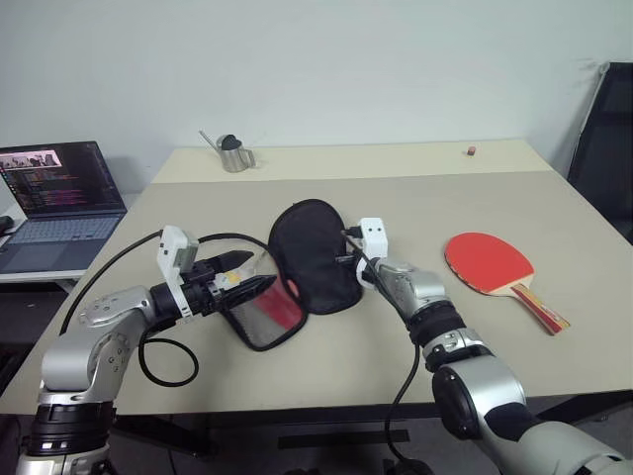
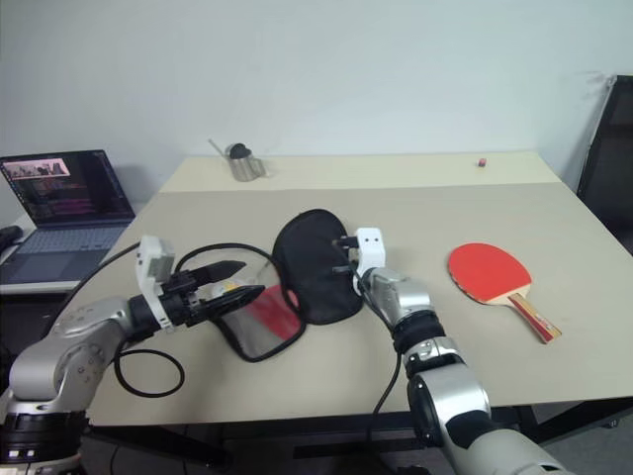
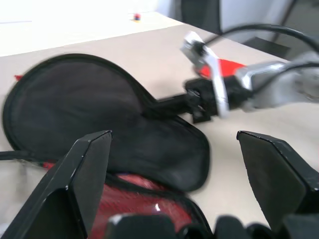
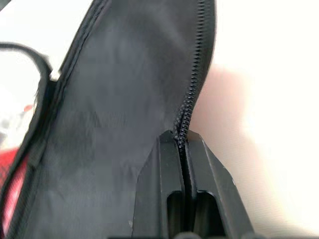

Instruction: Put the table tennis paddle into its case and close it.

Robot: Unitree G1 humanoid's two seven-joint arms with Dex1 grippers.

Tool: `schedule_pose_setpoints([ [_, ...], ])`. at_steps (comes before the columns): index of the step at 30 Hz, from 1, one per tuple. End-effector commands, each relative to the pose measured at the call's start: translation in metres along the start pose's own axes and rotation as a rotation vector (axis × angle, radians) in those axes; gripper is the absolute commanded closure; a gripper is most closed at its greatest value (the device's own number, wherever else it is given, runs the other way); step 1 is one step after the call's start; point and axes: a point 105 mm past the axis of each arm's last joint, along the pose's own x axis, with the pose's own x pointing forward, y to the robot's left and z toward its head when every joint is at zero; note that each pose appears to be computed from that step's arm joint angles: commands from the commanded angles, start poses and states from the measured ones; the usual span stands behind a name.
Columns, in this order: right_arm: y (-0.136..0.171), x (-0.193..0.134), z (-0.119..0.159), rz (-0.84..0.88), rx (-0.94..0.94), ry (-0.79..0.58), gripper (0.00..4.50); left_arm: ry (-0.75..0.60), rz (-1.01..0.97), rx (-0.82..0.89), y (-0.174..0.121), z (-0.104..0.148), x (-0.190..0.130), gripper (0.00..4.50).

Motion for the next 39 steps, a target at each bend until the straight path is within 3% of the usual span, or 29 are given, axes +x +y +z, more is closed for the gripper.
schedule_pose_setpoints([
  [1,-0.022,-0.005,0.023,-0.082,0.055,-0.076,4.46,-0.017,-0.057,0.071,-0.006,0.015,0.006,0.12],
  [13,-0.096,-0.035,0.025,-0.347,0.245,-0.129,4.46,-0.017,-0.168,0.104,-0.010,0.026,0.027,0.12],
  [21,-0.116,-0.059,0.026,-0.387,0.221,-0.122,4.46,-0.023,-0.243,0.106,-0.017,0.027,0.043,0.12],
  [32,-0.092,-0.057,0.012,-0.224,0.087,-0.015,4.46,-0.023,-0.278,0.095,-0.023,0.023,0.051,0.12],
  [39,-0.090,-0.053,0.010,-0.236,0.062,-0.027,4.46,-0.024,-0.275,0.090,-0.024,0.022,0.050,0.12],
])
